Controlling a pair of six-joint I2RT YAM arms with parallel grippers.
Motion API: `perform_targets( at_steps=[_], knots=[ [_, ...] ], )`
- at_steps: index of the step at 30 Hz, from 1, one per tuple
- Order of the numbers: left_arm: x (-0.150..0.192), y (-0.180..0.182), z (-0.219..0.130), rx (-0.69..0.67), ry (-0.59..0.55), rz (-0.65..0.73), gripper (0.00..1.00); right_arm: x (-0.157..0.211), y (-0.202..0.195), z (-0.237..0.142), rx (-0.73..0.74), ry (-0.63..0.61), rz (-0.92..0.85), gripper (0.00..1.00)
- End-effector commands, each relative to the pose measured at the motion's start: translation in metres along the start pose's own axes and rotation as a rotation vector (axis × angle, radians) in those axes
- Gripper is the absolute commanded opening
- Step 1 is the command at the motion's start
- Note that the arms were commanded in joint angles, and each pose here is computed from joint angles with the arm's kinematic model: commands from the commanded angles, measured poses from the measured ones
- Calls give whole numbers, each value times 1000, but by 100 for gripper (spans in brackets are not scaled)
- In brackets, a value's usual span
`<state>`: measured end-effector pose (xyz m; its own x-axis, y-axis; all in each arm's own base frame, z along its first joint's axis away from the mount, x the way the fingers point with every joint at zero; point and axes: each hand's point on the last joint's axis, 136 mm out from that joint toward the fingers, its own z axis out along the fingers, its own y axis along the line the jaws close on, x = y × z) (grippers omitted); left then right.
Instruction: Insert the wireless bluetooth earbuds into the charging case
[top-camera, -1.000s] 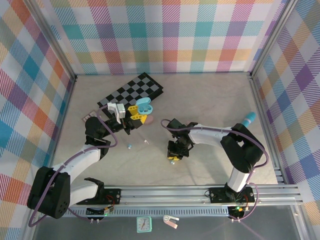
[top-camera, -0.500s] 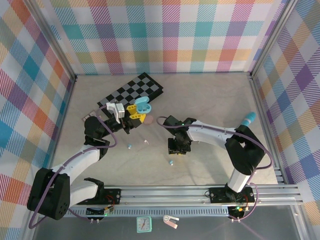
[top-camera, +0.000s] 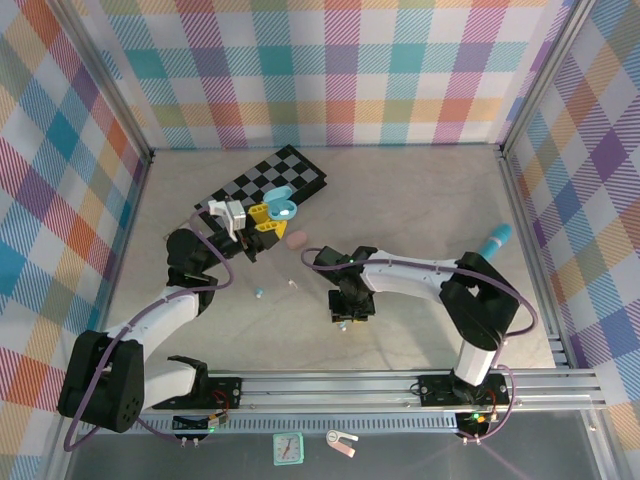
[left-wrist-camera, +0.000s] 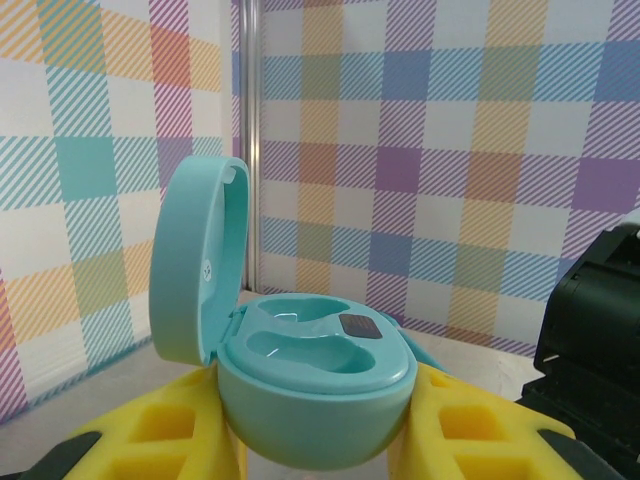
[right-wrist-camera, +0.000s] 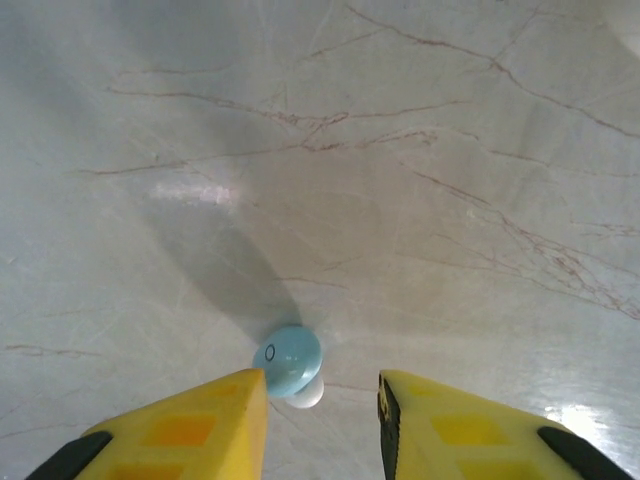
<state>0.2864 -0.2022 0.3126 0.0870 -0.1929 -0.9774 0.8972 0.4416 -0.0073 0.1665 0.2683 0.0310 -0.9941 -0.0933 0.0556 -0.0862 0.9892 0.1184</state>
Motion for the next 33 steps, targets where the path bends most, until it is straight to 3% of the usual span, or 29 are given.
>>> perform_targets(
  at_steps=[1, 13, 20, 25, 33],
  knots=[
    [-23, -3, 0, 22, -53, 72, 27, -3, 10, 2, -17, 12, 22, 34],
    [-27, -7, -1, 34, -52, 73, 27, -4, 16, 12, -38, 28, 21, 30],
    [-25, -6, 0, 33, -44, 69, 27, -7, 20, 9, -59, 12, 8, 21],
    [-25, -6, 0, 35, -45, 71, 27, -5, 16, 8, -51, 9, 11, 27],
    [-24, -6, 0, 37, -45, 71, 26, 5, 16, 9, -72, 44, -10, 28]
  ],
)
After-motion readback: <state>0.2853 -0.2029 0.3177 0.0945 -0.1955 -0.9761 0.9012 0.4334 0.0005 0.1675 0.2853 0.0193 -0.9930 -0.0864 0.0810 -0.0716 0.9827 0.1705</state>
